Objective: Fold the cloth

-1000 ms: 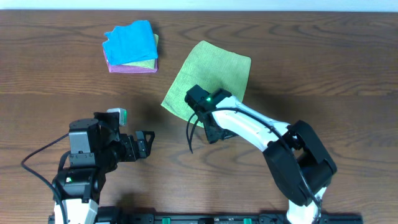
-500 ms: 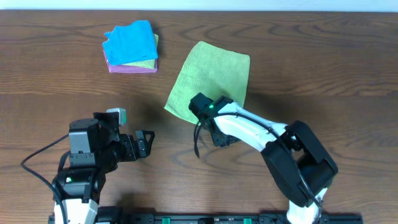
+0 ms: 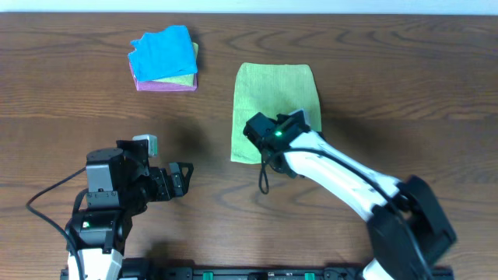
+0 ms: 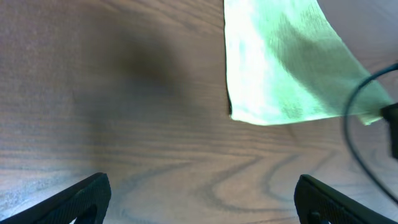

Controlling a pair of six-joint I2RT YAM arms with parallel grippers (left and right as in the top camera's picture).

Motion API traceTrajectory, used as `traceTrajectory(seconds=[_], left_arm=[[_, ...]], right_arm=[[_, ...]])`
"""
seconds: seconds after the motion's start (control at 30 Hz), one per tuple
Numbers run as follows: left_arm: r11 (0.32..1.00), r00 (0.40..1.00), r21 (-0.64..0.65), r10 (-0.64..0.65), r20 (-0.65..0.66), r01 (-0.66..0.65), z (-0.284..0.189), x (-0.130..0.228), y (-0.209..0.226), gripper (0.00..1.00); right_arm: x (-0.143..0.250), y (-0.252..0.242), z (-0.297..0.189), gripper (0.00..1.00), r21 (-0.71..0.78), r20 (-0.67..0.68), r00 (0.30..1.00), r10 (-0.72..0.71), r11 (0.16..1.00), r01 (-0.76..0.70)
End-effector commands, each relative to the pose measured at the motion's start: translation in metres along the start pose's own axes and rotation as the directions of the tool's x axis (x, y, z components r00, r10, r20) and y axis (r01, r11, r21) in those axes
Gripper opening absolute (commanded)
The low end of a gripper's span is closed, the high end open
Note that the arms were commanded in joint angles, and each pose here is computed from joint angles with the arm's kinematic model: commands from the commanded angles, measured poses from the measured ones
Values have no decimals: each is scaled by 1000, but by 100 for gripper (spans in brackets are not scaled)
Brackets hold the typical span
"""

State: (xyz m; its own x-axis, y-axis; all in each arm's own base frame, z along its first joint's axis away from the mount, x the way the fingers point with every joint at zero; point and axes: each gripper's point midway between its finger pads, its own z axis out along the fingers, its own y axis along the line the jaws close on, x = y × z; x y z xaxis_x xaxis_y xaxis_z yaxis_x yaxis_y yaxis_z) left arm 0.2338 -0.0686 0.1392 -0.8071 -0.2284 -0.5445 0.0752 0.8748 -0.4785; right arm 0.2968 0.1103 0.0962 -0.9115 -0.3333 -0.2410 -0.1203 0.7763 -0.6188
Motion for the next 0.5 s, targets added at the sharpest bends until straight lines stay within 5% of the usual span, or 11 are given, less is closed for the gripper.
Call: traceTrajectory(seconds=[0.0, 0.2, 0.47], left_arm=[[1000, 999, 8, 22, 38, -22, -5, -13, -6, 95], [999, 998, 11, 29, 53, -30, -5, -17, -7, 95], [1000, 998, 8, 30, 54, -30, -5, -17, -7, 95]], right_arm=[[-17, -19, -15, 1, 48, 100, 993, -56, 998, 51], [-34, 36, -27, 1, -138, 242, 862, -445, 864, 485], [-30, 85, -15, 1, -241, 287, 786, -548, 752, 613]])
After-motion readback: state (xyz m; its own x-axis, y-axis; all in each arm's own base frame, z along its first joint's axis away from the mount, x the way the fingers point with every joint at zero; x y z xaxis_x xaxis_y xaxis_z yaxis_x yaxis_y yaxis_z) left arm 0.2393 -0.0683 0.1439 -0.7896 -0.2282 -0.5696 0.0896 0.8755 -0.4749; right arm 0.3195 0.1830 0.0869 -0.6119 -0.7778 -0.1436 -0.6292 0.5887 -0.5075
